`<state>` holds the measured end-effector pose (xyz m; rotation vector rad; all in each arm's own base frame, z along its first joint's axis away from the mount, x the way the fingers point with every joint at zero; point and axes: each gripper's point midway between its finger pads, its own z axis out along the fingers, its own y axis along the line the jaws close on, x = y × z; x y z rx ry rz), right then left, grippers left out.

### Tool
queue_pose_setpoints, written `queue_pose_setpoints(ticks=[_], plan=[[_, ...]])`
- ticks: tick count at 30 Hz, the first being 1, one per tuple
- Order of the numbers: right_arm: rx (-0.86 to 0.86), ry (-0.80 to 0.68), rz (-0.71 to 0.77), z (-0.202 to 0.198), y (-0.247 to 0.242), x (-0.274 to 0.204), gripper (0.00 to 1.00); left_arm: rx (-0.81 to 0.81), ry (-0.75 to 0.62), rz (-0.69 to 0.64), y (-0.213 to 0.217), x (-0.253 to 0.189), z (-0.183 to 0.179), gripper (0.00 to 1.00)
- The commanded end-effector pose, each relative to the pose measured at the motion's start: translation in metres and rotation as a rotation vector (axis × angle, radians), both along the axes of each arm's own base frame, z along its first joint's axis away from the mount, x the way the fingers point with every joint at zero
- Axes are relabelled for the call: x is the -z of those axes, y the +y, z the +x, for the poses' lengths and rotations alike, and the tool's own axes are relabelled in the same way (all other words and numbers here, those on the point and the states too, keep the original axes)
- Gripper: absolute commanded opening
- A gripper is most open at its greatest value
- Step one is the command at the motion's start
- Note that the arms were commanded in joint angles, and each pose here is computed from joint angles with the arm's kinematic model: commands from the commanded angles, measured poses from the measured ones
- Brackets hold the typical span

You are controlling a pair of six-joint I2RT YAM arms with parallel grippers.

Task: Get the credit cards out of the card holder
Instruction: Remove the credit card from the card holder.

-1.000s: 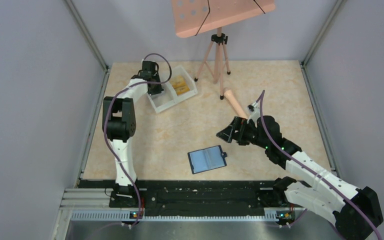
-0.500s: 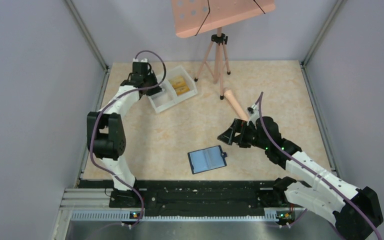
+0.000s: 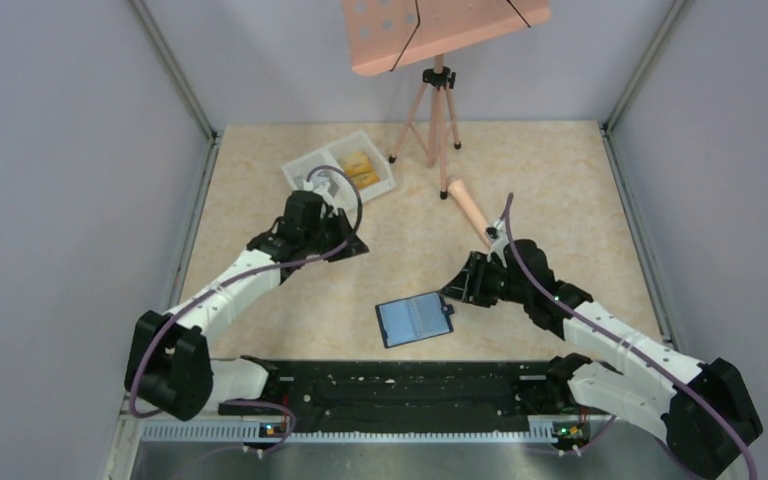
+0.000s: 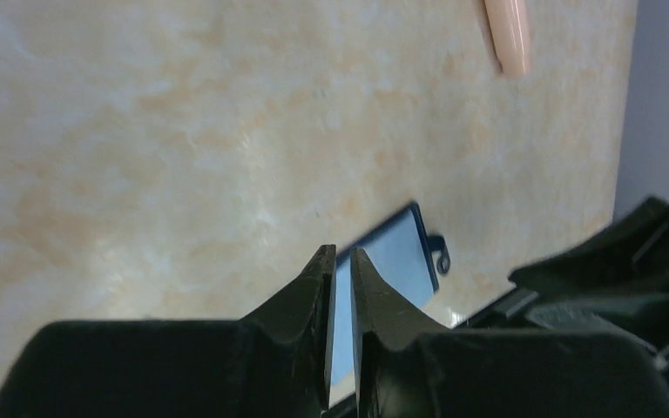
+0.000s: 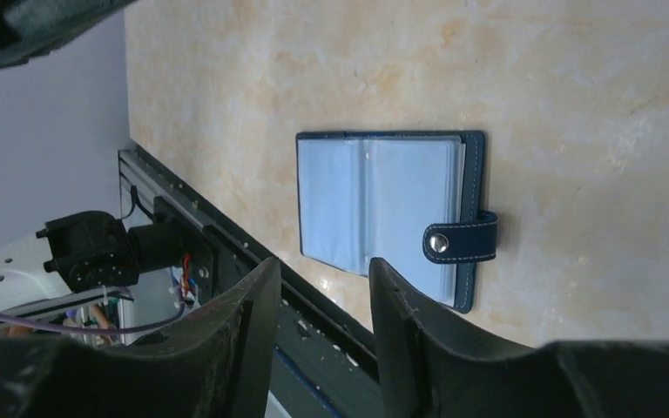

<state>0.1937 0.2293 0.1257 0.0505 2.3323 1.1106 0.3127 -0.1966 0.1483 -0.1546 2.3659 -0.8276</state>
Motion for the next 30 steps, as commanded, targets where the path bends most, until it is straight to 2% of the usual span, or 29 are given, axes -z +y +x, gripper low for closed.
queue_pose_setpoints(ticks=[1,6,11,16,23,30], plan=[[-0.063,0.011,0.049,-0.008,0.013,0.005,0.43,0.107,0.005,-0.101,-0.034,-0.001,-0.052,0.17],[-0.107,0.055,0.02,-0.017,0.026,0.021,0.47,0.17,0.074,-0.151,-0.055,0.034,-0.1,0.17],[-0.11,0.079,-0.005,-0.024,0.039,0.033,0.5,0.203,0.121,-0.137,-0.061,0.06,-0.123,0.16],[-0.058,0.075,-0.062,-0.015,0.033,0.049,0.53,0.208,0.141,-0.133,-0.063,0.075,-0.127,0.15],[-0.024,0.061,-0.161,0.0,0.027,0.068,0.58,0.207,0.189,-0.063,-0.059,0.103,-0.136,0.14],[-0.049,0.092,-0.208,-0.003,0.025,0.088,0.61,0.211,0.212,-0.031,-0.06,0.113,-0.141,0.13]])
